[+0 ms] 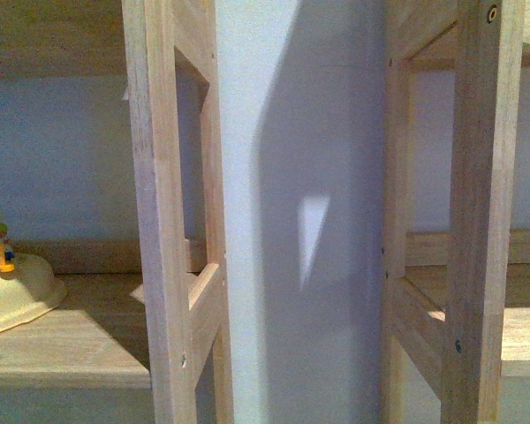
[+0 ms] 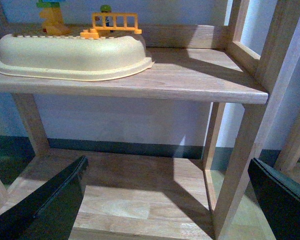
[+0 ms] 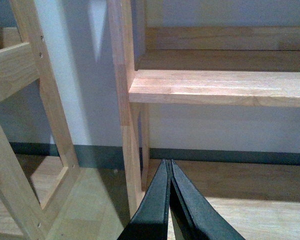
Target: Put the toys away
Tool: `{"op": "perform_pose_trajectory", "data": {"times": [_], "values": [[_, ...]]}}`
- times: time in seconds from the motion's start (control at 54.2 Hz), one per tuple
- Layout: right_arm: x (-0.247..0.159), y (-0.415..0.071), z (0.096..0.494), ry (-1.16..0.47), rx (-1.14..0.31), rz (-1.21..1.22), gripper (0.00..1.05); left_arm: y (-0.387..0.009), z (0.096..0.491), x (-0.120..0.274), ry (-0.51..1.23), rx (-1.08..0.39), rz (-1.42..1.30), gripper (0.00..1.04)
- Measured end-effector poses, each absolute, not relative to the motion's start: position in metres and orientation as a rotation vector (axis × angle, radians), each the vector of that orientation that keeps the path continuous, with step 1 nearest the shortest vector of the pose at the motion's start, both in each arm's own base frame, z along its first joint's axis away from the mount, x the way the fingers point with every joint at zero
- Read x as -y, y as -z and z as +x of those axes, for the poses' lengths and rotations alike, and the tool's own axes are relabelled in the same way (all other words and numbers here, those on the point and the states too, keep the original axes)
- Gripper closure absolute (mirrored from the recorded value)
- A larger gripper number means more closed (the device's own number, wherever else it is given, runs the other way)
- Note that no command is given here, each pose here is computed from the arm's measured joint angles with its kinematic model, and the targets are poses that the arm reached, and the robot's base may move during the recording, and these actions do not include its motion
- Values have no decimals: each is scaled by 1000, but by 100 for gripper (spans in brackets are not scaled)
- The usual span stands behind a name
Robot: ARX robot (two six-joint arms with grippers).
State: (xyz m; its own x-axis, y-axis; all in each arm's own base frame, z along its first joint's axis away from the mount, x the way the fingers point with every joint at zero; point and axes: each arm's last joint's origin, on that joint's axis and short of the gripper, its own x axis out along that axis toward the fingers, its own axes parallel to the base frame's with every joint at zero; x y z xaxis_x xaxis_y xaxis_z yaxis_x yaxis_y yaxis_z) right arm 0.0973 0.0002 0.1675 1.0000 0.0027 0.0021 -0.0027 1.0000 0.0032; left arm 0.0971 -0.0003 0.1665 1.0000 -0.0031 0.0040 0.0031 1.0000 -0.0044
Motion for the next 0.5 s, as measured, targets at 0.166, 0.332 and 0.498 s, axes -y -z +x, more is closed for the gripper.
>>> {"op": "perform_pose_trajectory", "data": {"times": [0.166,0.332,0.498], "values": [[0,-167,97,-2,2,3,61,-166,97,0,3,4,-4,6],[0,-167,97,-3,2,3,32,-166,97,0,3,4,-4,6],[0,-167,97,-3,2,4,7,-166,97,0,3,4,-4,6]]}}
